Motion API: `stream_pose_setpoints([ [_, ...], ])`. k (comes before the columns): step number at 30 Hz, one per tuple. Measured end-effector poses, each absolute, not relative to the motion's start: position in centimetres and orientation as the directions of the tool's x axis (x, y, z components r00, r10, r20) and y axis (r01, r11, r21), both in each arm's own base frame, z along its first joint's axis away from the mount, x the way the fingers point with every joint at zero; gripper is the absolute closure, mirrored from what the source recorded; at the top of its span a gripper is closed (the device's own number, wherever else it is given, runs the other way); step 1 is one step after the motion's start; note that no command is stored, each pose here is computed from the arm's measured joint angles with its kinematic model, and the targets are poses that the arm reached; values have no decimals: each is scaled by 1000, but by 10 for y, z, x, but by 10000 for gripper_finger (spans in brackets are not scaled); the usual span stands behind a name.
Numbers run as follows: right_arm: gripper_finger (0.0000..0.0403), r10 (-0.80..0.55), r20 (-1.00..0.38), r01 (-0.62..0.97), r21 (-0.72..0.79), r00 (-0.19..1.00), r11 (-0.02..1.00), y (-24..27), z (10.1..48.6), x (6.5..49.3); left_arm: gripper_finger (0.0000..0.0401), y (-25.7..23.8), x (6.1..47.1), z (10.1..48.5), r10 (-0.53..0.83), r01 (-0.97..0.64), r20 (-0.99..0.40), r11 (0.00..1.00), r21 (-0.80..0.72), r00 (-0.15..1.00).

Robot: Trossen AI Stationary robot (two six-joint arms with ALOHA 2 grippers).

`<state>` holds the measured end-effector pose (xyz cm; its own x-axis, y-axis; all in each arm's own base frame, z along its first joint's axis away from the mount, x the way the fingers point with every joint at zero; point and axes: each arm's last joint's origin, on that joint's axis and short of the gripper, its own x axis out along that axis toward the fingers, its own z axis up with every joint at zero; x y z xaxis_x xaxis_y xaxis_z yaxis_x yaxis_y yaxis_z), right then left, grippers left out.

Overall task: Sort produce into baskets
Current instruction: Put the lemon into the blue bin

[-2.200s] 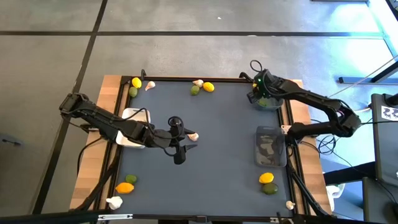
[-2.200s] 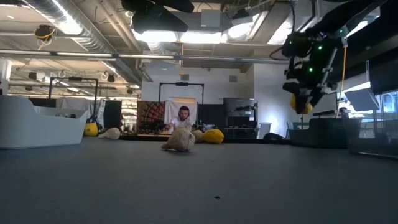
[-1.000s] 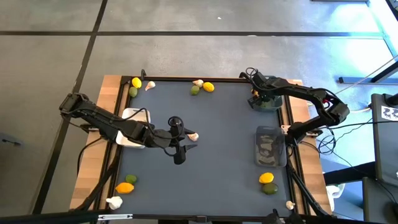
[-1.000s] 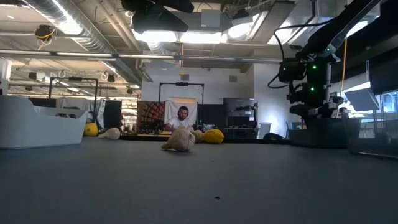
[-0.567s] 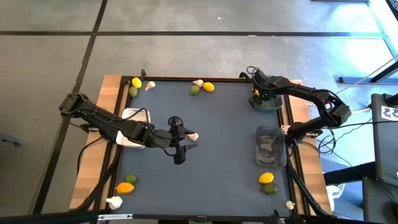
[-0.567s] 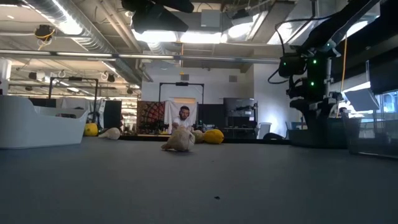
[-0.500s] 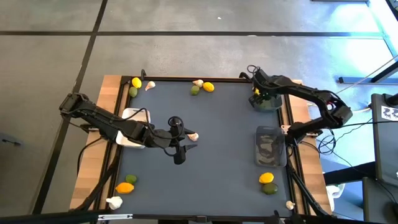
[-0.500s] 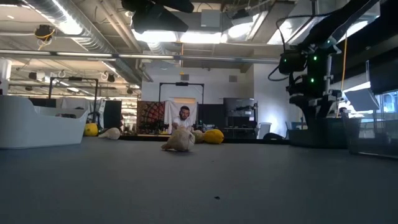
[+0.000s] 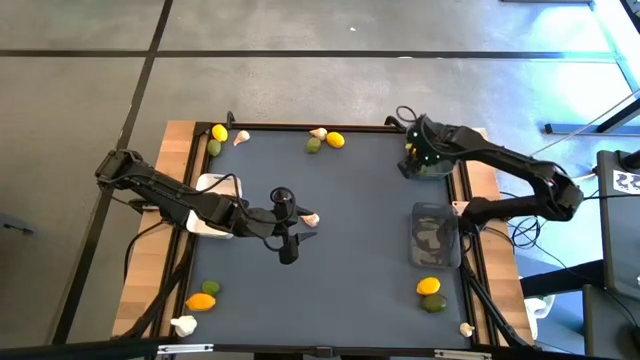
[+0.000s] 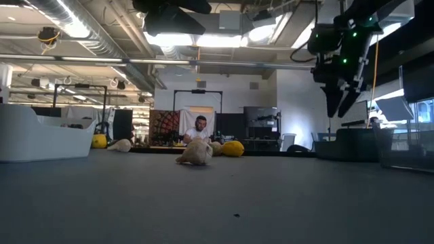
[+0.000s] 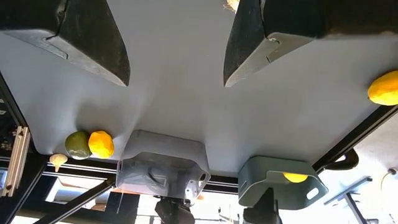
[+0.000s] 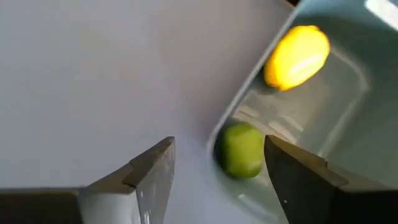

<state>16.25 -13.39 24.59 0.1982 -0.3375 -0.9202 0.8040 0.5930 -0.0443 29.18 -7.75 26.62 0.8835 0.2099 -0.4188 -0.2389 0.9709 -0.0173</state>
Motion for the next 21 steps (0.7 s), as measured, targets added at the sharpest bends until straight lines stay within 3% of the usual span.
stream_pose_setpoints([
  [21,159,-165,-921,522,47,352,852,-18,256,193,146,-78,292,266,210,-238,-419,971,-14,884],
])
